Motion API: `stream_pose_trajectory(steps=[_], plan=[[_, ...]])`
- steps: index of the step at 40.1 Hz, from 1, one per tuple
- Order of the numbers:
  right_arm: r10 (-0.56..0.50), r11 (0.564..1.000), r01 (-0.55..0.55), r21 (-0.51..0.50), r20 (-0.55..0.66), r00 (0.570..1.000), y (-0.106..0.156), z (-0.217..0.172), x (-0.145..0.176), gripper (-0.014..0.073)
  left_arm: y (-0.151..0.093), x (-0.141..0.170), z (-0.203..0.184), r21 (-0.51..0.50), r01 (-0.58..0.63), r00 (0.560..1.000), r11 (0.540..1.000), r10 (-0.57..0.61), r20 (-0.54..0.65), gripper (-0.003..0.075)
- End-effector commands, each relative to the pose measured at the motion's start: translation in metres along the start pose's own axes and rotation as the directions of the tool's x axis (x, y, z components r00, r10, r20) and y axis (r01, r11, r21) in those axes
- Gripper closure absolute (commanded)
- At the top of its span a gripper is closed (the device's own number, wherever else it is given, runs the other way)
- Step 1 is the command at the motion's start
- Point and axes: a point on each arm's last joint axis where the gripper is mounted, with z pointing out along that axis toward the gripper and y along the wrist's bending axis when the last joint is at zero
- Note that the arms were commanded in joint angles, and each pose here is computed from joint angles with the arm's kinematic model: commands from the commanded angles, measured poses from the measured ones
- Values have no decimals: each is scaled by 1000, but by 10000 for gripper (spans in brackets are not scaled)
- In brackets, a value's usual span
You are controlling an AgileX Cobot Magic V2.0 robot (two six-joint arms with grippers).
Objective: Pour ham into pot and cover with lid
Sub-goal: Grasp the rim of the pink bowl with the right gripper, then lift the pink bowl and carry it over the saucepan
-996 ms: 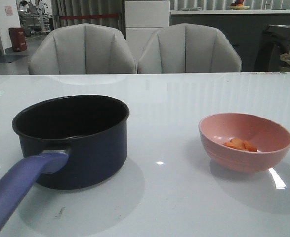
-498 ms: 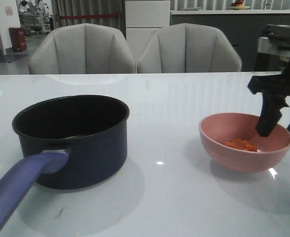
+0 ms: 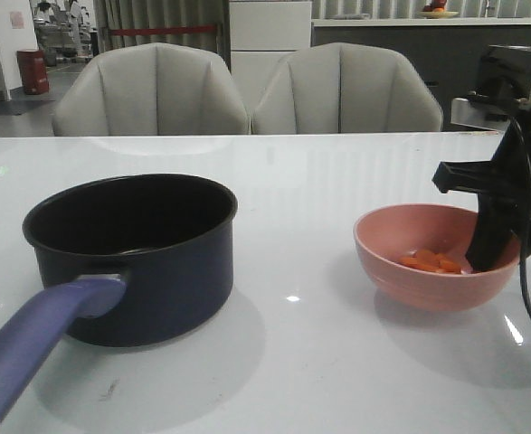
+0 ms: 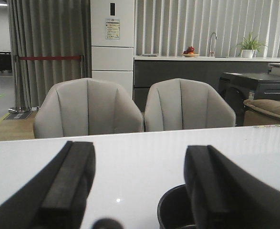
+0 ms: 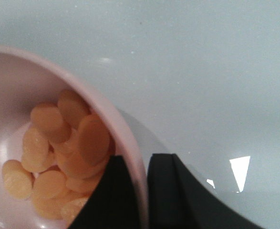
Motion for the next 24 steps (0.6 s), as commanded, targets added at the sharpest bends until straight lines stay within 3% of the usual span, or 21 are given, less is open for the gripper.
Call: stream_pose_trajectory(steps=[1,6,12,15,24], plan=[[2,1000,0,-24,86,996,7,-23,-15,456,0,-17,0,3,9,995,1000,-9,101,274],[-68,996,73,-44,105,992,24,-42,-27,456,0,-17,0,3,9,995,1000,-9,101,274],[-202,977,215,-17,274,940,59,-78,-42,456,0,-17,0,3,9,995,1000,-9,101,274],[-286,954,300,24,373,883,79,-95,-47,456,0,-17,0,3,9,995,1000,-9,101,274],[-471,853,505,133,612,635,145,-122,-43,456,0,-17,0,3,9,995,1000,-9,101,274]])
